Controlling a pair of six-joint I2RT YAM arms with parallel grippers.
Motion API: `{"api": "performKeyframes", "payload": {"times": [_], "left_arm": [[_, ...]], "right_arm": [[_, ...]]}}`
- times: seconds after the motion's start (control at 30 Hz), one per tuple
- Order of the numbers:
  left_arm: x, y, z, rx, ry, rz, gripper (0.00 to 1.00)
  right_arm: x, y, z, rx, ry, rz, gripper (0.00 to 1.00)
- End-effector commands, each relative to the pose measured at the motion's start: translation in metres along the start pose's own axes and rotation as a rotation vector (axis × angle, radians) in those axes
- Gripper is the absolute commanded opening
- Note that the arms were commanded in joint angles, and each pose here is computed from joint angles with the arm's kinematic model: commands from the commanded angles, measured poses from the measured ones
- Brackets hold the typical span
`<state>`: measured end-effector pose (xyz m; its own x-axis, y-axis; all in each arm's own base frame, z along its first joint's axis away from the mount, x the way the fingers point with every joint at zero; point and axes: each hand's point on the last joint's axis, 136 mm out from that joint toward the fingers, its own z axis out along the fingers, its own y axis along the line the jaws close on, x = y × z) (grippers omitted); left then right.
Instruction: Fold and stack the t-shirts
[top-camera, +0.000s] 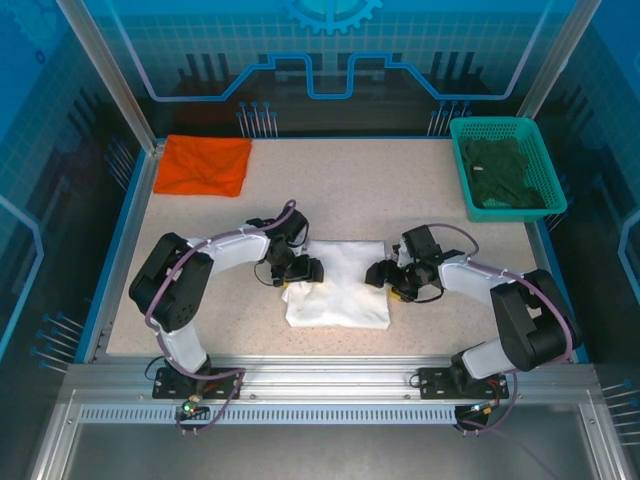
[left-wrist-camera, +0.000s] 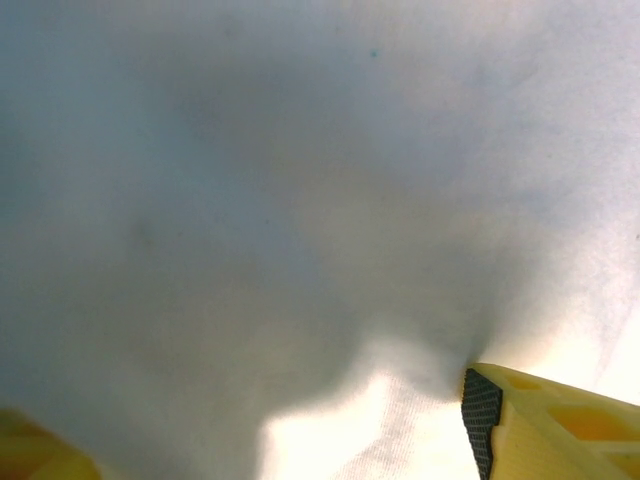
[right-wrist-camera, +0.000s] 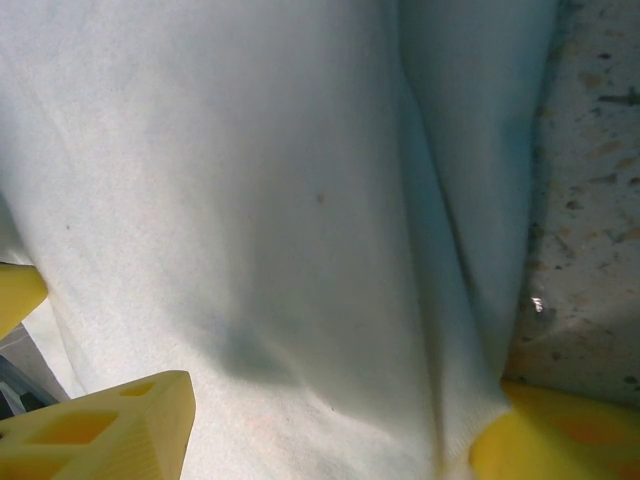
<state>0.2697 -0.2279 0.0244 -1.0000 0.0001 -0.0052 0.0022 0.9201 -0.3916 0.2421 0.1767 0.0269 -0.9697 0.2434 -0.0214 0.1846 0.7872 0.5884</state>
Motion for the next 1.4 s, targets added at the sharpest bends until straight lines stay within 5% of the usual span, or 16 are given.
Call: {"api": "performKeyframes", "payload": {"times": [0.0, 0.2, 0.33, 0.47, 1.0, 1.37], "left_arm": [[-0.012, -0.001, 0.006, -0.040, -0.046, 0.045, 0.65], [-0.030, -0.007, -0.009, -0.119, -0.158, 0.063, 0.44], [-0.042, -0.010, -0.008, -0.155, -0.178, 0.031, 0.17], [-0.052, -0.004, -0.006, -0.218, -0.185, 0.037, 0.07], [-0.182, 0.008, -0.077, -0.241, -0.404, 0.099, 0.00], [-0.260, 0.027, -0.080, -0.346, -0.396, 0.271, 0.00]], "right_arm": [[0.006, -0.002, 0.013, -0.019, 0.045, -0.018, 0.72], [0.005, -0.001, 0.012, -0.019, 0.047, -0.020, 0.72], [0.003, 0.002, 0.007, -0.017, 0.043, -0.017, 0.72], [-0.002, 0.007, -0.006, -0.010, 0.014, -0.018, 0.72], [0.005, 0.029, -0.110, 0.045, -0.237, 0.032, 0.70], [0.035, 0.020, -0.155, 0.149, -0.256, -0.036, 0.70]]}}
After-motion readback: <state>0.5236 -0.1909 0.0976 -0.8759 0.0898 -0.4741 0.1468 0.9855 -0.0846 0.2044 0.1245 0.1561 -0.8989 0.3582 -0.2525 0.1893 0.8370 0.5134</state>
